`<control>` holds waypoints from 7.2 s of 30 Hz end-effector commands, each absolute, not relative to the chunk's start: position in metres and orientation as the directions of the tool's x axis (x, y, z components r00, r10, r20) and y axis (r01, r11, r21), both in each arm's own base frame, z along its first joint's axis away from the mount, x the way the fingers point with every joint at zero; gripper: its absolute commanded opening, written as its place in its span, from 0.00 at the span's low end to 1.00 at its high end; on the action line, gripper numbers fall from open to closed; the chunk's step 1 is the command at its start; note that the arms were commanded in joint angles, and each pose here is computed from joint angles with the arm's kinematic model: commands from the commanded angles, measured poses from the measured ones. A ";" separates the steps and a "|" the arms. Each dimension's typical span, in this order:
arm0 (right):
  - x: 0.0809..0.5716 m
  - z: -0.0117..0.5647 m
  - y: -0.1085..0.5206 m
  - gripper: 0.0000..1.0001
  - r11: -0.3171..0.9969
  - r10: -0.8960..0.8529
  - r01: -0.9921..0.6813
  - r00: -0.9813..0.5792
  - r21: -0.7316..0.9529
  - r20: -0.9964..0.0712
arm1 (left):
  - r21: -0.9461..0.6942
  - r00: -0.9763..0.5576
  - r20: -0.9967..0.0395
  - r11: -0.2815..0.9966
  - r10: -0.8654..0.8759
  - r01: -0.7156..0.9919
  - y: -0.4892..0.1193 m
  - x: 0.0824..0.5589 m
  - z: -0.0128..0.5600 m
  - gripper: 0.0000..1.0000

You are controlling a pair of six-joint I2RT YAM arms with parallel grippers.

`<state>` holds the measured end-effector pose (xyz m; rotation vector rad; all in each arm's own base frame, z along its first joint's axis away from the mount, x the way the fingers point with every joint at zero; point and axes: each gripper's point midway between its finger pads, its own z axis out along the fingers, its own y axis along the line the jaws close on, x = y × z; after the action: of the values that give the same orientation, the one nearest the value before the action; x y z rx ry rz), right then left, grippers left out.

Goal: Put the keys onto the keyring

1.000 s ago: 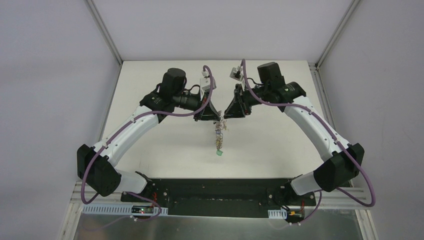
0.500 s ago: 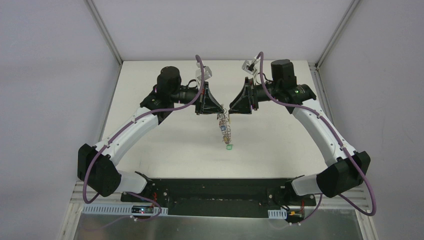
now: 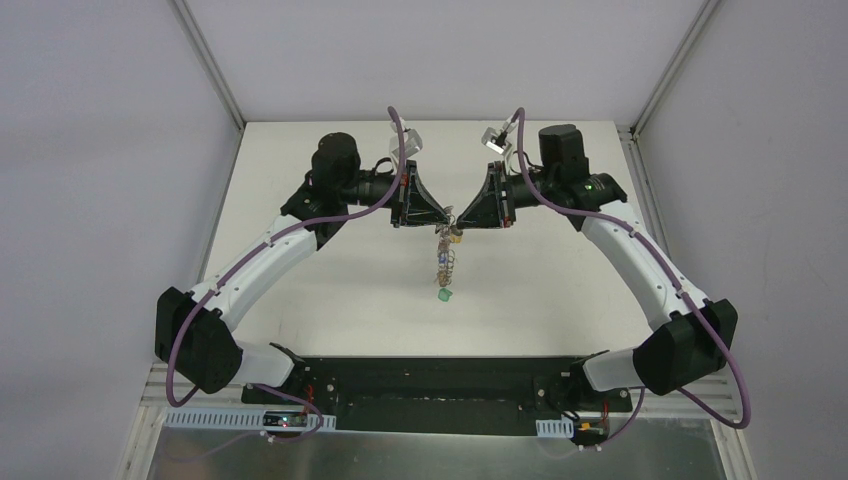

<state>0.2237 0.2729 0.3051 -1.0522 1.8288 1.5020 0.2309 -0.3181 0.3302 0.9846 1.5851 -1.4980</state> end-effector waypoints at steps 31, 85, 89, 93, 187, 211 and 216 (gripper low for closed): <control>0.215 0.331 0.276 0.33 0.004 -0.194 -0.864 -0.495 0.504 -0.847 | -0.355 -0.356 -0.934 -0.026 -0.026 0.934 -0.312 0.224 0.355 0.00; 0.224 0.337 0.278 0.30 -0.005 -0.163 -0.850 -0.520 0.527 -0.839 | -0.452 -0.445 -0.882 0.012 -0.155 0.892 -0.316 0.238 0.368 0.00; 0.223 0.336 0.282 0.29 -0.016 -0.173 -0.845 -0.523 0.534 -0.834 | -0.454 -0.447 -0.882 0.015 -0.149 0.891 -0.316 0.238 0.365 0.00; 0.223 0.333 0.285 0.26 -0.020 -0.182 -0.842 -0.528 0.540 -0.830 | -0.454 -0.447 -0.883 0.018 -0.147 0.891 -0.316 0.239 0.364 0.00; 0.228 0.322 0.267 0.33 0.085 -0.193 -0.878 -0.478 0.471 -0.857 | -0.448 -0.452 -0.891 0.075 0.048 0.891 -0.315 0.228 0.335 0.00; 0.218 0.309 0.275 0.19 -0.017 -0.184 -0.814 -0.568 0.580 -0.802 | -0.477 -0.478 -0.878 0.063 0.002 0.876 -0.317 0.228 0.341 0.00; 0.216 0.306 0.278 0.11 -0.029 -0.193 -0.805 -0.577 0.592 -0.794 | -0.478 -0.479 -0.878 0.060 -0.002 0.876 -0.318 0.229 0.342 0.00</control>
<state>0.2230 0.2739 0.2986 -0.9965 1.8240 1.5997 0.2306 -0.3214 0.3112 0.8781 1.7320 -1.5182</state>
